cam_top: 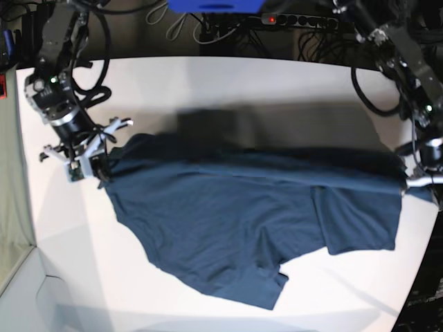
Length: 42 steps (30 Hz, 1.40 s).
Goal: Layout the t-shirt on the table in an organized manner, then fold the t-shirt properly
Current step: 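Lift the shirt high with both grippers and shake it out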
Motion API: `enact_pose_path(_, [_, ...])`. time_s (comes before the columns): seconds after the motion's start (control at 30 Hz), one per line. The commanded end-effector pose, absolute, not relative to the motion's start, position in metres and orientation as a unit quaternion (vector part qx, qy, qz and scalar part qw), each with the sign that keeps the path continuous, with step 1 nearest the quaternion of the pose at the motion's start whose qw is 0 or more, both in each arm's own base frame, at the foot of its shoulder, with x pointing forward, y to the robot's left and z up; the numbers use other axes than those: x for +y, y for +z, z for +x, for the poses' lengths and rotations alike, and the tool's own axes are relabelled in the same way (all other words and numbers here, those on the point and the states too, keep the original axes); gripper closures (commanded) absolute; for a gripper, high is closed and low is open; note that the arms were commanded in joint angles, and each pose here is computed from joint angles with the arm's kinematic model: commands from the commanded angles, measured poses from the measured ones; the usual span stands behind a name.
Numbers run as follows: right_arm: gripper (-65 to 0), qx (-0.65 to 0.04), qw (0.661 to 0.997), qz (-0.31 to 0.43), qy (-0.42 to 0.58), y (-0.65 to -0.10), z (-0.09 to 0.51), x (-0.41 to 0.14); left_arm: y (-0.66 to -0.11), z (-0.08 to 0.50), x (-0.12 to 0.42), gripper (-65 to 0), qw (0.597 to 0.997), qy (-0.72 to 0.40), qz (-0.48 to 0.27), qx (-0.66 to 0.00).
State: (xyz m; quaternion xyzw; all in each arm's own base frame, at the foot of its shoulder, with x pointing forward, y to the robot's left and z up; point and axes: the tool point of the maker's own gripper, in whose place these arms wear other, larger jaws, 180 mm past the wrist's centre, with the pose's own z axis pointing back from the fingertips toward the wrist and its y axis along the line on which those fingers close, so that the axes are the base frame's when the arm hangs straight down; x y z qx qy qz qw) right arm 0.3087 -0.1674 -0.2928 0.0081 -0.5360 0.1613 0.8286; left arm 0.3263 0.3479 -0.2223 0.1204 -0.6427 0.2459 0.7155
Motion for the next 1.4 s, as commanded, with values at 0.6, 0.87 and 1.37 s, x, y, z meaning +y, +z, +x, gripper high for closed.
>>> enact_pose_path(0.6, [0.0,-0.682,0.710,-0.099,0.148,-0.102,0.422,-0.221,-0.077,0.518,0.277,0.0,0.665,0.122,0.025,-0.737])
enact_pose_path(0.87, [0.0,-0.711,0.685,-0.105,0.120,-0.030,0.476,-0.261,-0.011,0.579,0.250,0.0,0.659,0.104,-0.006,-0.745])
enact_pose_path(1.37, [0.0,-0.751,0.637,-0.150,0.091,0.070,0.474,-0.308,0.090,0.566,0.218,0.0,0.576,0.087,-0.037,-0.812])
